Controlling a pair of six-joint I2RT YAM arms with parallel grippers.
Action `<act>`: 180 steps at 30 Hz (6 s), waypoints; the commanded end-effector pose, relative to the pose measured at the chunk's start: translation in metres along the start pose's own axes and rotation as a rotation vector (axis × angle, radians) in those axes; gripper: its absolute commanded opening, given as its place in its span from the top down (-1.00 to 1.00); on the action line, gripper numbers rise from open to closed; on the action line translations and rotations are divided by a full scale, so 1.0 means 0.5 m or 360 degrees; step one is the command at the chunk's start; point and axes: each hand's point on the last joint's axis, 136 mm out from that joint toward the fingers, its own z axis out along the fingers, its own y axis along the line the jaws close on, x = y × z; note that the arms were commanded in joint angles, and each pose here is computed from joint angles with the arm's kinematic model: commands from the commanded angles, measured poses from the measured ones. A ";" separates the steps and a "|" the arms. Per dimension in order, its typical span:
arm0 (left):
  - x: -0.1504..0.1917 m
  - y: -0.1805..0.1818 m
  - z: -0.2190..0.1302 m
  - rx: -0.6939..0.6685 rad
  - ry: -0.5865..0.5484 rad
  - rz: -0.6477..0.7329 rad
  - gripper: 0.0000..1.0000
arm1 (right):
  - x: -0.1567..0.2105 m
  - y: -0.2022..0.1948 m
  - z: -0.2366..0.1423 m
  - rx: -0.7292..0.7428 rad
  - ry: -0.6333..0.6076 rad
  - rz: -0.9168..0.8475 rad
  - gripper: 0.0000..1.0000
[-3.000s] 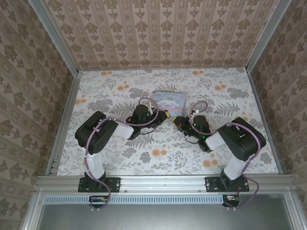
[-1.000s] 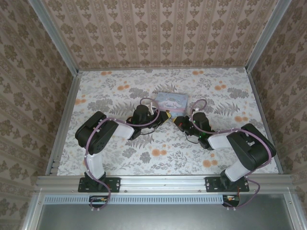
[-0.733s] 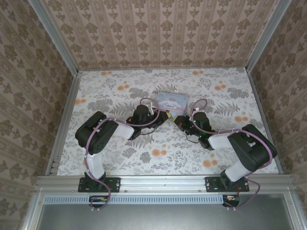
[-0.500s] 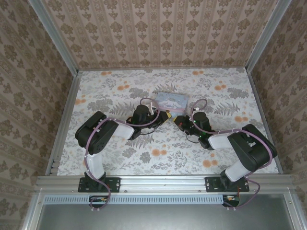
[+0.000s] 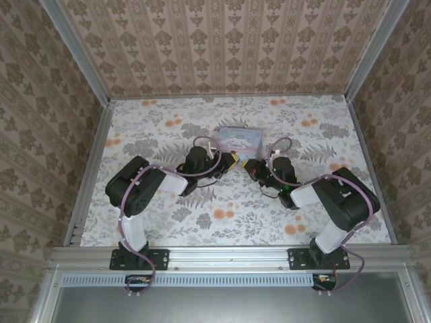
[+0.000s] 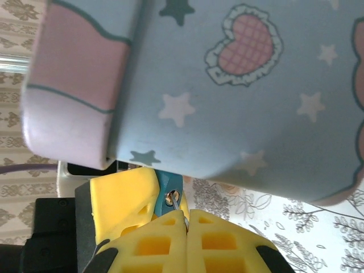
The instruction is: Unlock the padlock with the key
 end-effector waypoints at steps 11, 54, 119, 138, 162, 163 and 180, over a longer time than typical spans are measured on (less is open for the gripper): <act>0.055 -0.075 0.004 0.0192 0.0186 0.0042 1.00 | -0.019 0.043 0.010 -0.0184 0.0051 0.0024 1.00; 0.031 -0.022 0.009 0.0097 0.0135 0.0042 1.00 | -0.002 -0.006 -0.040 0.0126 0.0098 -0.0066 1.00; 0.033 -0.017 0.014 0.0088 0.0126 0.0045 1.00 | -0.003 0.009 -0.020 0.0134 0.0119 -0.0074 1.00; 0.029 -0.016 0.016 0.0085 0.0118 0.0045 1.00 | 0.010 -0.025 -0.036 0.0201 0.0126 -0.0062 1.00; 0.027 -0.013 0.016 0.0082 0.0114 0.0044 1.00 | 0.008 -0.027 -0.053 0.0261 0.0127 -0.0086 1.00; 0.027 -0.013 0.016 0.0081 0.0114 0.0043 1.00 | 0.008 -0.026 -0.053 0.0259 0.0128 -0.0086 1.00; 0.028 -0.010 0.017 0.0077 0.0117 0.0043 1.00 | -0.001 0.000 -0.029 0.0190 0.0134 -0.0065 1.00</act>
